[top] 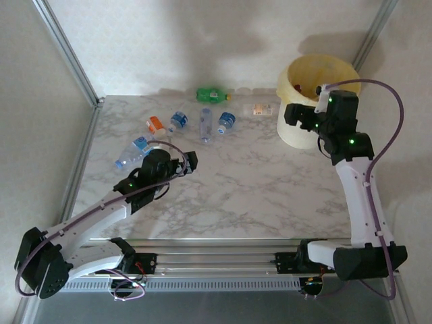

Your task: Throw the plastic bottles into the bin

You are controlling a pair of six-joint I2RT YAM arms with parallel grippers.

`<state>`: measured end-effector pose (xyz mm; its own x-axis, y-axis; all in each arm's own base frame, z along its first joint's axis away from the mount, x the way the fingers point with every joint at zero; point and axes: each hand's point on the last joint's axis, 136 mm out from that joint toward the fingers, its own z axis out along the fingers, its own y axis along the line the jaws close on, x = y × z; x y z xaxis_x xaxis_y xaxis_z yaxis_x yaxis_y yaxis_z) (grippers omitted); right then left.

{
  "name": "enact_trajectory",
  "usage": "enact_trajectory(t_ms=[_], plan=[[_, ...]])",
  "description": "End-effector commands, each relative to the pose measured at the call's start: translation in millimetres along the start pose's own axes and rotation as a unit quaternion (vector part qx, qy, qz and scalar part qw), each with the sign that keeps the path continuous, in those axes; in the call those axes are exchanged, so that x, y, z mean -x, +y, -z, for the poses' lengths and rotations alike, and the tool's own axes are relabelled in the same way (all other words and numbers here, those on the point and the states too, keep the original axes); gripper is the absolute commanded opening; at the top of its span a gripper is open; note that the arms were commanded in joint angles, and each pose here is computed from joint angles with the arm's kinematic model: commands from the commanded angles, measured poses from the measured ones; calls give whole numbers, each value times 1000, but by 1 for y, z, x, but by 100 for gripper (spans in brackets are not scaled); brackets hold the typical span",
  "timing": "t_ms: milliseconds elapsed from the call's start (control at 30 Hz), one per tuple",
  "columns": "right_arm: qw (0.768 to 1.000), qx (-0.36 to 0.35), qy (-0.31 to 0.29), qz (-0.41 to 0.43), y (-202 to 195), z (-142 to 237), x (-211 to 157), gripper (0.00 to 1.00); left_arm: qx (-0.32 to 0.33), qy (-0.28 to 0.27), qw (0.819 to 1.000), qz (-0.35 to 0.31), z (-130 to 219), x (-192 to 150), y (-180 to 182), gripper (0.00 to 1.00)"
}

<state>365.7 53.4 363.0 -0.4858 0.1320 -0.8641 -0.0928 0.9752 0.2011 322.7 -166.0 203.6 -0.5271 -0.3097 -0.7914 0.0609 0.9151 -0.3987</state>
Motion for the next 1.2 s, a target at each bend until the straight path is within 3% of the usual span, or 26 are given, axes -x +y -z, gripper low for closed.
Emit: enact_trajectory(t_ms=[0,233,533,800,1167], plan=[[999,35,-5,-8,15,12,-6,99,13,10,1000,12,-3,4,5,100],[998,66,8,-5,31,23,-24,99,-18,16,1000,12,-11,4,-6,100],[992,121,38,-22,55,39,-56,99,3,50,999,-17,-46,0,-8,100],[987,152,52,-28,73,58,-78,99,31,99,993,-49,-107,0,-14,98],[985,156,75,-21,78,72,-104,99,103,155,980,-74,-205,-8,16,90]])
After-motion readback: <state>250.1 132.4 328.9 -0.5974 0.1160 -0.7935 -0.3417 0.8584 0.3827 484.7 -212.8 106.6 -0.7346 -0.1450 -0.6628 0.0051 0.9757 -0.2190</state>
